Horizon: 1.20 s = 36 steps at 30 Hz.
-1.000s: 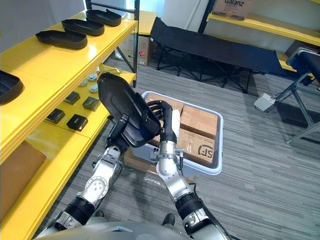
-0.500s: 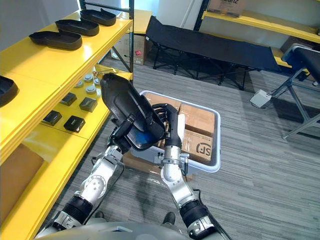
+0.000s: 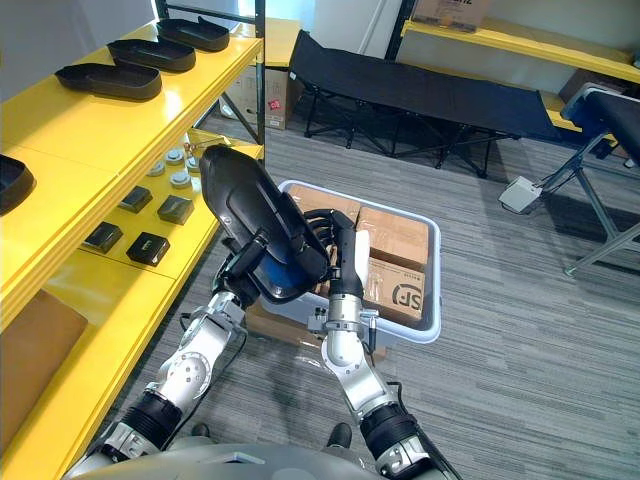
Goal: Walk over and take three plastic housings, then place them on the shelf
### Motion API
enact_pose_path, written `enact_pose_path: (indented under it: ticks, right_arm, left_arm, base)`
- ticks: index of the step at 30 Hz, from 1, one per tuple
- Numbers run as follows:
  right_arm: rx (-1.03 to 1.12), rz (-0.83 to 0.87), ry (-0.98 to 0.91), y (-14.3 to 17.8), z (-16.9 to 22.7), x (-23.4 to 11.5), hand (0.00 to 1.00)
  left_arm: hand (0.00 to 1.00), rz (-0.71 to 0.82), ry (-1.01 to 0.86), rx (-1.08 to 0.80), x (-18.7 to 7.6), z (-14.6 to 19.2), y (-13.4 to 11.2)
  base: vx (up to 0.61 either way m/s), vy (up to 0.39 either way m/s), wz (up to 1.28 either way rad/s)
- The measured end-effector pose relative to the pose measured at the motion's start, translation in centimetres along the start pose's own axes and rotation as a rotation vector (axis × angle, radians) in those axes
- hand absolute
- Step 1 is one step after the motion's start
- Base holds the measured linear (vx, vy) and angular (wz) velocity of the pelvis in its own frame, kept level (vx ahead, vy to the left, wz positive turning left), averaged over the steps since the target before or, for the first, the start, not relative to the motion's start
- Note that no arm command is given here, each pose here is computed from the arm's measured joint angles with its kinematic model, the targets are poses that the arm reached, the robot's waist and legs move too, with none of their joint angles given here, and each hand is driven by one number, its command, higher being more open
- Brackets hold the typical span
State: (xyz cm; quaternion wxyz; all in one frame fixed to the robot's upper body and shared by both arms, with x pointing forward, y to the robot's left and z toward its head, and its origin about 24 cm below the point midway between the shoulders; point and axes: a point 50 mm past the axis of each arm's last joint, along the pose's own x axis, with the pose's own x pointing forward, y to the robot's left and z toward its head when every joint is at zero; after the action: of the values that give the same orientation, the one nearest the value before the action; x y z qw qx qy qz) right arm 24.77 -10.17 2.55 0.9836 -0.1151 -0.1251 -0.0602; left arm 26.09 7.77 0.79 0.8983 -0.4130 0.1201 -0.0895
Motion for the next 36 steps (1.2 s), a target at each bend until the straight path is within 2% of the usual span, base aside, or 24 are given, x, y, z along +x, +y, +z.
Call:
enact_pose_path:
  ticks: [3,7,13,15,18,23,27,30,34,36]
  right_arm:
    - [-0.002,0.036,0.008,0.7,-0.1,-0.5,1.0]
    - [-0.003,0.041,0.01,0.8,-0.1,-0.6,1.0]
    - [-0.007,0.068,0.032,1.4,-0.2,-0.9,1.0]
    - [-0.011,0.093,0.07,1.7,-0.7,-1.5,1.0]
    - [0.003,0.108,0.092,2.2,-0.8,-1.9,1.0]
    - [0.043,0.143,0.223,1.3,-2.8,-3.7,1.0]
    - [0.196,0.147,0.349,-0.7,-4.2,-5.1,1.0]
    - [0.328,0.149,0.346,-1.8,-3.6,-5.3,1.0]
    - [0.434,0.184,0.278,-2.4,-2.3,-5.1,1.0]
    - [0.442,0.208,0.265,-2.6,-2.2,-5.1,1.0]
  left_arm:
    - [0.0,-0.011,-0.037,0.064,0.0,0.4,-0.4]
    - [0.0,-0.001,-0.118,0.239,-0.1,1.6,-1.5]
    - [0.0,0.03,-0.308,0.539,-0.4,4.1,-3.1]
    - [0.0,0.064,-0.421,0.67,-0.8,5.3,-3.4]
    - [0.0,0.142,-0.504,0.828,-1.7,5.3,-2.8]
    - [0.0,0.406,-0.635,1.0,-3.7,6.9,0.1]
    - [0.0,0.637,-0.727,1.092,-5.8,8.9,2.8]
    - [0.0,0.743,-0.748,1.149,-7.0,9.4,4.2]
    - [0.0,0.792,-0.724,1.144,-7.7,9.4,5.1]
    - [0.0,0.777,-0.713,1.04,-8.1,9.3,5.5]
  base:
    - [0.0,0.0,0.0]
    - [0.0,0.0,0.0]
    - [0.0,0.0,0.02]
    - [0.0,0.0,0.0]
    - [0.0,0.0,0.0]
    - [0.0,0.0,0.0]
    - [0.0,0.003,-0.01]
    - [0.03,0.014,-0.06]
    - [0.02,0.019,-0.16]
    - [0.03,0.011,-0.07]
